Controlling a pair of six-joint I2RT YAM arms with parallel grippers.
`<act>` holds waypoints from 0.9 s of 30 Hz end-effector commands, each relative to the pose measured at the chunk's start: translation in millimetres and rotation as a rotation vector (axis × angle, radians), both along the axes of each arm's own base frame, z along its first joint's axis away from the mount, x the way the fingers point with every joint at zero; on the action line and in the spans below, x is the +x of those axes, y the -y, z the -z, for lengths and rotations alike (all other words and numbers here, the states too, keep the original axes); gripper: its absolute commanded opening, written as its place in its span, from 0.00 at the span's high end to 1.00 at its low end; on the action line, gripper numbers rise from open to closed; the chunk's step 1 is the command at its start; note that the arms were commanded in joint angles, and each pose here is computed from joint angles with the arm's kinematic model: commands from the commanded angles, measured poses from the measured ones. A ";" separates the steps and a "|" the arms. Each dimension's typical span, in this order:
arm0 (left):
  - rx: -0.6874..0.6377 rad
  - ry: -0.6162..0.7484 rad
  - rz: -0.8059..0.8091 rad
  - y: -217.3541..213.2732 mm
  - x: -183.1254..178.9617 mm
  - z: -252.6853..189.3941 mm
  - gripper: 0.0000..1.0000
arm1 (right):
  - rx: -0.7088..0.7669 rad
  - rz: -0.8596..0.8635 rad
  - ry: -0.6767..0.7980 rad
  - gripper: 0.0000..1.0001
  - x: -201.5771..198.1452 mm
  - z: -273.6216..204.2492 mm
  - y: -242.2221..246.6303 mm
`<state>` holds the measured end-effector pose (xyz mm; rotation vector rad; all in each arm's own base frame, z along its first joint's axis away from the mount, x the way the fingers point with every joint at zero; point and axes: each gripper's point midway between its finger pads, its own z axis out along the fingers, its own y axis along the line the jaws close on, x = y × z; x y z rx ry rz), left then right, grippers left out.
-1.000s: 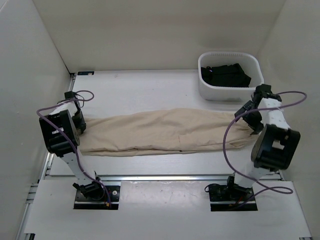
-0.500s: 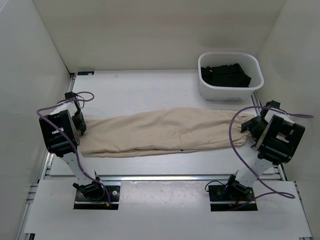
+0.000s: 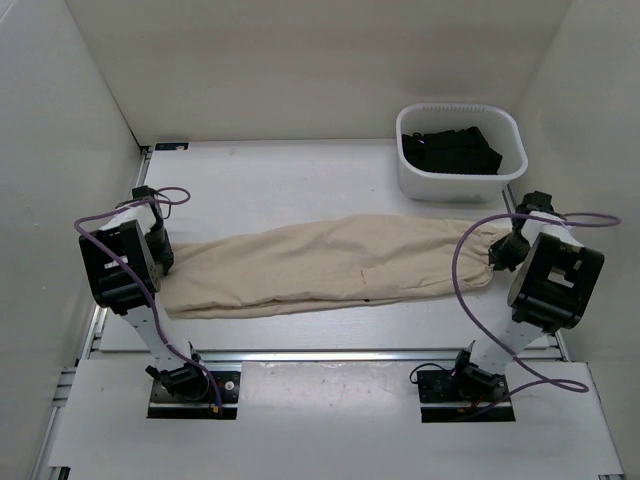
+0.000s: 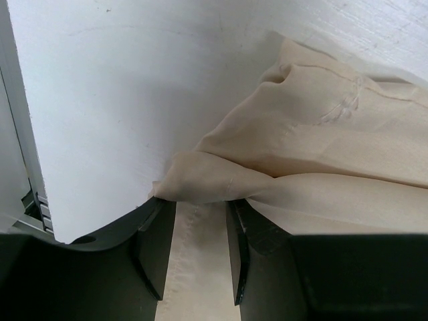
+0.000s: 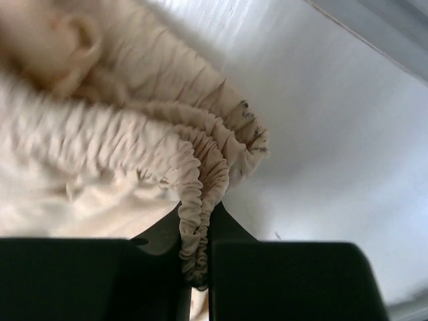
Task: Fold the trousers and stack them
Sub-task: Fold the trousers
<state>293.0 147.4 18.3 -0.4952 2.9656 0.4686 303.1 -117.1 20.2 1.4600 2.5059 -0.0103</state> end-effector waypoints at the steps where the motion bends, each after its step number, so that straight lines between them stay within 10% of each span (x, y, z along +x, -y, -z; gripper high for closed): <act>1: 0.011 0.012 0.002 1.3 -2.0 -10.6 0.53 | -0.303 -0.117 0.064 1.00 15.6 -78.7 14.1; 9: 0.014 0.019 0.002 -2.3 9.3 -9.7 0.53 | -0.753 -0.647 0.232 1.00 48.8 -199.4 -154.1; 16: 0.011 0.048 0.032 3.0 32.6 -11.9 0.53 | -0.704 -1.227 0.537 1.00 16.2 -213.2 -414.7; 27: 0.024 0.055 0.092 19.5 48.2 -13.5 0.53 | -0.500 -1.535 0.543 1.00 -29.1 -141.9 -574.3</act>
